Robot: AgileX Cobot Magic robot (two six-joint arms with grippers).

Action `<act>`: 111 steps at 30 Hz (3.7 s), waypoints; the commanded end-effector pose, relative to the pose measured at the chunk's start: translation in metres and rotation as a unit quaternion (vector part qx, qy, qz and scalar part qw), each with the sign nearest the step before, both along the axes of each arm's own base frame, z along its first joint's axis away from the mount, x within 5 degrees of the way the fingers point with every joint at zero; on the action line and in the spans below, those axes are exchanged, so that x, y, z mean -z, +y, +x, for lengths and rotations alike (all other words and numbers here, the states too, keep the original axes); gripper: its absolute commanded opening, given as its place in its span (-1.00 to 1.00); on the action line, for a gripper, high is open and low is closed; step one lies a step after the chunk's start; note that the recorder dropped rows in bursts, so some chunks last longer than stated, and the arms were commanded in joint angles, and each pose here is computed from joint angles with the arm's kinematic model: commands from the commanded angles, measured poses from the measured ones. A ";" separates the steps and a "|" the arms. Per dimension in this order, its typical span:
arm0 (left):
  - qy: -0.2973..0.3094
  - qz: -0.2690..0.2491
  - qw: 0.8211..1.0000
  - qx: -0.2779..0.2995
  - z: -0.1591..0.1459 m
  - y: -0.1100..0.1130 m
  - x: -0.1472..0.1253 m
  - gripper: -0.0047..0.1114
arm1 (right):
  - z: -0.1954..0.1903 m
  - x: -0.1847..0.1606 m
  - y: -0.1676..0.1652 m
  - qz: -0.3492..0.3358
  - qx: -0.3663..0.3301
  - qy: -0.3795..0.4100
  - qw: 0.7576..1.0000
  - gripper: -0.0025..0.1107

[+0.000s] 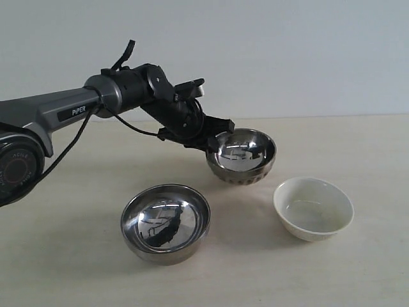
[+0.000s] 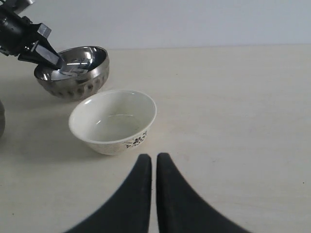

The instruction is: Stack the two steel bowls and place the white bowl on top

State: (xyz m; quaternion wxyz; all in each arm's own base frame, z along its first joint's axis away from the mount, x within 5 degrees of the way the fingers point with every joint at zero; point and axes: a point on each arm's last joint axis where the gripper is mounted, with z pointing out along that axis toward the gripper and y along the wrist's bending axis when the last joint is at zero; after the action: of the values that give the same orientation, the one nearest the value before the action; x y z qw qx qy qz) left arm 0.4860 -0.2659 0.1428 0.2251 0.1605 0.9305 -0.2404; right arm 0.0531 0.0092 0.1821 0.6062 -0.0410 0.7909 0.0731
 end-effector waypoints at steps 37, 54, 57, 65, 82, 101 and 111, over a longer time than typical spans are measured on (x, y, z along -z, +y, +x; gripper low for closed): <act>-0.013 0.039 0.999 -0.007 -0.155 0.084 -0.147 -0.85 | 0.000 -0.001 0.000 -0.004 0.001 -0.006 1.000 -0.96; 0.020 0.068 0.996 -0.062 -0.162 0.117 -0.082 -0.85 | 0.000 -0.001 0.000 -0.004 0.001 -0.006 1.000 -0.96; 0.019 0.069 0.995 -0.063 -0.160 0.117 -0.079 -0.85 | 0.000 -0.001 0.000 -0.004 0.001 -0.006 1.000 -0.96; 0.049 0.081 0.993 -0.065 -0.153 0.114 -0.052 -0.85 | 0.000 -0.001 0.000 -0.004 0.001 -0.006 1.000 -0.96; 0.051 0.091 0.993 -0.048 -0.152 0.114 -0.045 -0.85 | 0.000 -0.001 0.000 -0.004 0.001 -0.006 1.000 -0.96; 0.064 0.098 0.993 -0.035 -0.155 0.114 -0.044 -0.59 | 0.000 -0.001 0.000 -0.004 0.001 -0.006 1.000 -0.96; 0.077 0.102 0.992 -0.023 -0.155 0.113 -0.049 -0.10 | 0.000 -0.001 0.000 -0.004 0.001 -0.006 1.000 -0.96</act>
State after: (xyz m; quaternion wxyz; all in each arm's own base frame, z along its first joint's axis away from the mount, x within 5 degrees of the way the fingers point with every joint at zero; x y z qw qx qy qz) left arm 0.3291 -0.1519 0.1869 0.1437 0.1350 0.9689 -0.1498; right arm 0.0531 0.0092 0.1821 0.6062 -0.0410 0.7909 0.0731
